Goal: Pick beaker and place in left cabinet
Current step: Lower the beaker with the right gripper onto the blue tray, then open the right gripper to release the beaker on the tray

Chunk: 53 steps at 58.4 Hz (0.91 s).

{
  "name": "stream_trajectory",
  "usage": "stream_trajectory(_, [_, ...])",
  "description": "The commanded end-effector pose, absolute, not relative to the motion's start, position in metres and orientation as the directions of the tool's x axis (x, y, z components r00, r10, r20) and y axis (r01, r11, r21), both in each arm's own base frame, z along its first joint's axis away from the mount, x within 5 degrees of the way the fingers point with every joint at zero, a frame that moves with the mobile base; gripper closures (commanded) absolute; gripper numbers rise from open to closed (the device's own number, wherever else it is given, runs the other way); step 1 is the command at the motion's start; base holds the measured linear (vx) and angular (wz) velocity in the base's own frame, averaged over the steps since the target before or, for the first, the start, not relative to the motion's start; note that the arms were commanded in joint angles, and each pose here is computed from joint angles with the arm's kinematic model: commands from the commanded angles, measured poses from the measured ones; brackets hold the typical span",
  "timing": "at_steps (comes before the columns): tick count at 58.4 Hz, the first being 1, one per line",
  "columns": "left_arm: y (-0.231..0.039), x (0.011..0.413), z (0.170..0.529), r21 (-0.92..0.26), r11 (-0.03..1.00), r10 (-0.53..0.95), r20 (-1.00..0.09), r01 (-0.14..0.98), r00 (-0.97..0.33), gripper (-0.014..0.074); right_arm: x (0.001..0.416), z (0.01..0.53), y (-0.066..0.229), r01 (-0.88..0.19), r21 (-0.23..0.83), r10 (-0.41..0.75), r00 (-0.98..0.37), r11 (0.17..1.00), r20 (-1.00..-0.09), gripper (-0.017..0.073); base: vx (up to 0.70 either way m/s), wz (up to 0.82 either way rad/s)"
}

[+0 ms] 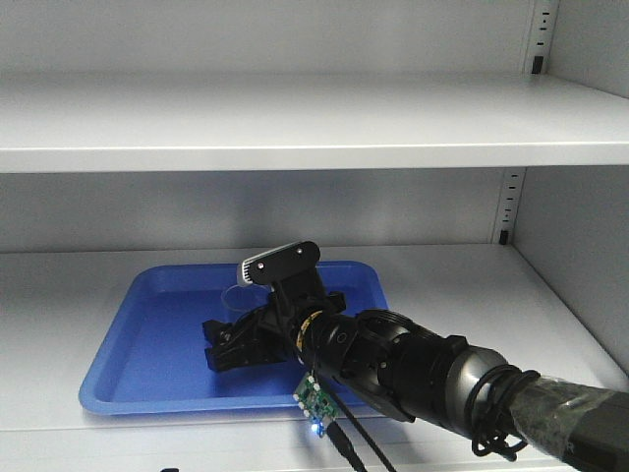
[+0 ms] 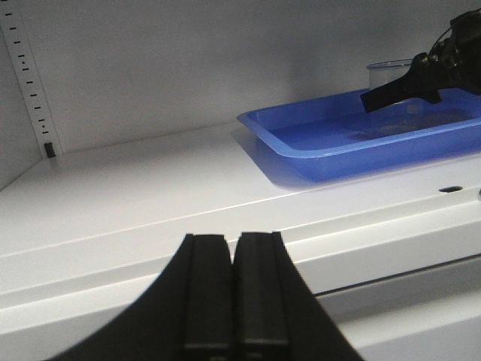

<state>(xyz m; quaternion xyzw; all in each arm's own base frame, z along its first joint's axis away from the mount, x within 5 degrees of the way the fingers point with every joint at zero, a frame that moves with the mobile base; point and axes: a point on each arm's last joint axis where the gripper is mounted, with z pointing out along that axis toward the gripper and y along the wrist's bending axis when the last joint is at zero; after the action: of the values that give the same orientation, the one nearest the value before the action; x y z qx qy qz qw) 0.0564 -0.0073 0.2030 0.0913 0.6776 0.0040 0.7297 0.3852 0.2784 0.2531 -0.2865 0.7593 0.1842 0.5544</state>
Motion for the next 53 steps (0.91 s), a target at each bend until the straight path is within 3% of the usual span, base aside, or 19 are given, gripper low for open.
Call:
stream_trajectory(1, [-0.007,0.055,0.205,0.132,0.985,0.114,-0.981,0.112,0.157,0.0592,0.378,0.307,0.273,-0.652,-0.035,-0.127,-0.094,0.757,-0.987,-0.0167,0.0,0.0])
stream_trajectory(13, [-0.007,0.055,0.205,0.132,0.985,0.114,-0.981,0.112,0.157,0.0592,0.369,0.332,0.267,-0.651,-0.042,-0.098,-0.05,0.758,-0.994,-0.0133,0.0,0.0])
stream_trajectory(28, [-0.007,0.055,0.205,0.132,0.985,0.114,-0.981,0.112,0.157,0.0592,0.36,0.347,0.26,-0.65,-0.043,-0.081,-0.028,0.759,-0.996,-0.0023,0.0,0.0])
stream_trajectory(53, [-0.007,0.055,0.205,0.132,0.985,0.114,-0.981,0.112,0.157,0.0592,0.323,0.358,0.241,-0.685,-0.042,-0.045,0.013,0.727,-0.999,0.03,0.0,0.0])
